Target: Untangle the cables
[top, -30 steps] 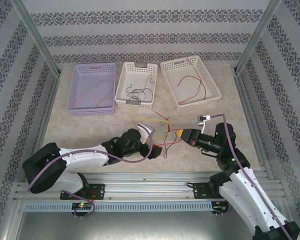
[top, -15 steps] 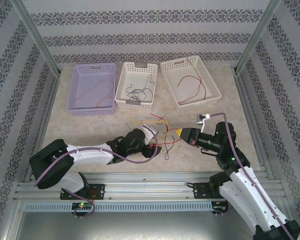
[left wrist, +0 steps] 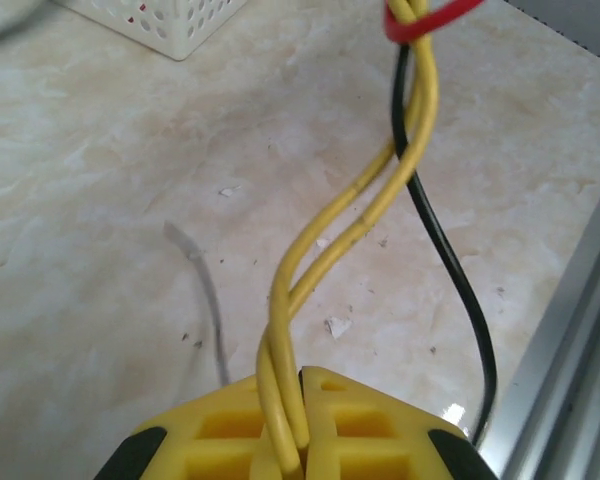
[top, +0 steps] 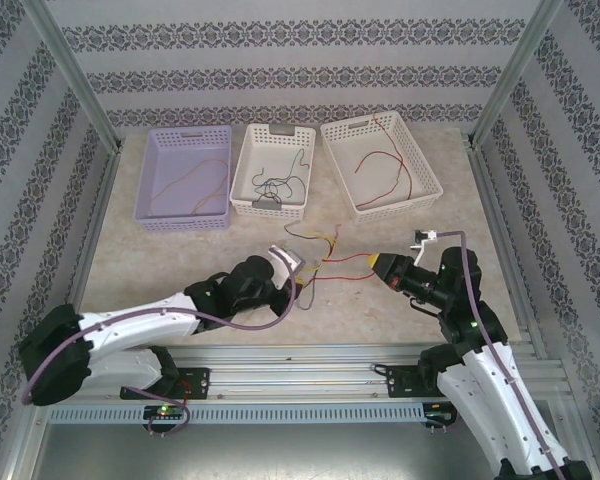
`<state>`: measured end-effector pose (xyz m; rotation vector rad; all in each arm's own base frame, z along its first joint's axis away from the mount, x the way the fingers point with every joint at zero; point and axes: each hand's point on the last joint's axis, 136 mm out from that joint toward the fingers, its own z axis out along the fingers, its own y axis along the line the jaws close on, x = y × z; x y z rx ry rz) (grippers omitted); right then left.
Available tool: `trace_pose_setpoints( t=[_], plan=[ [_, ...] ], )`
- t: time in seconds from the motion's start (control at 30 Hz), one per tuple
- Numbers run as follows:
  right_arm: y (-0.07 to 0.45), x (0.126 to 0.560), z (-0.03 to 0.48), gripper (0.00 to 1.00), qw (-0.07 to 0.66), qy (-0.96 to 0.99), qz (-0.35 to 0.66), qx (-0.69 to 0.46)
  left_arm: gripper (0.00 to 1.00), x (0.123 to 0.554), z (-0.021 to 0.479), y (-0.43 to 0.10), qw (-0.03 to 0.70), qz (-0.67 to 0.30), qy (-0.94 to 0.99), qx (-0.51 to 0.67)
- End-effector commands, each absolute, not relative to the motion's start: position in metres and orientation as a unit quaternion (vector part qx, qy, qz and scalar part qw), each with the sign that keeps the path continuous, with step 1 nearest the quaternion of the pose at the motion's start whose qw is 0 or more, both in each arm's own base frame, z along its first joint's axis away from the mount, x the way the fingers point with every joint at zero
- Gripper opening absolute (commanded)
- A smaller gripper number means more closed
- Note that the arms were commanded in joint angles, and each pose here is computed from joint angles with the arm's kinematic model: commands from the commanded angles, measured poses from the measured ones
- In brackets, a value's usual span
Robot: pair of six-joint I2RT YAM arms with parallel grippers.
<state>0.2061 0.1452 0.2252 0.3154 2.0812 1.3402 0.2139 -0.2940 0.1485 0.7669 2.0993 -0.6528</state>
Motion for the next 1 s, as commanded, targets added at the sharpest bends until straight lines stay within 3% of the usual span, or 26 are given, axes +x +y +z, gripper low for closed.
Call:
trace_pose_setpoints(
  t=[0.0,0.17,0.5,0.77,0.97],
  plan=[
    [0.119,0.219,0.224,0.00,0.351,0.781,0.485,0.180,0.00,0.200,0.141,-0.256,0.339,-0.197,0.880,0.270],
    [0.100,0.230,0.209,0.00,0.352,0.775,0.471,0.231,0.00,0.192,0.171,-0.216,0.319,-0.144,0.910,0.220],
    [0.072,0.233,0.199,0.00,0.367,0.779,0.424,0.280,0.00,0.200,0.228,-0.139,0.335,0.010,0.913,0.230],
    [0.056,0.226,0.199,0.00,0.385,0.788,0.379,0.295,0.00,0.204,0.255,-0.106,0.367,0.007,0.911,0.190],
    [0.053,0.225,0.219,0.00,0.406,0.789,0.368,0.276,0.00,0.203,0.267,-0.109,0.390,-0.026,0.903,0.181]
  ],
)
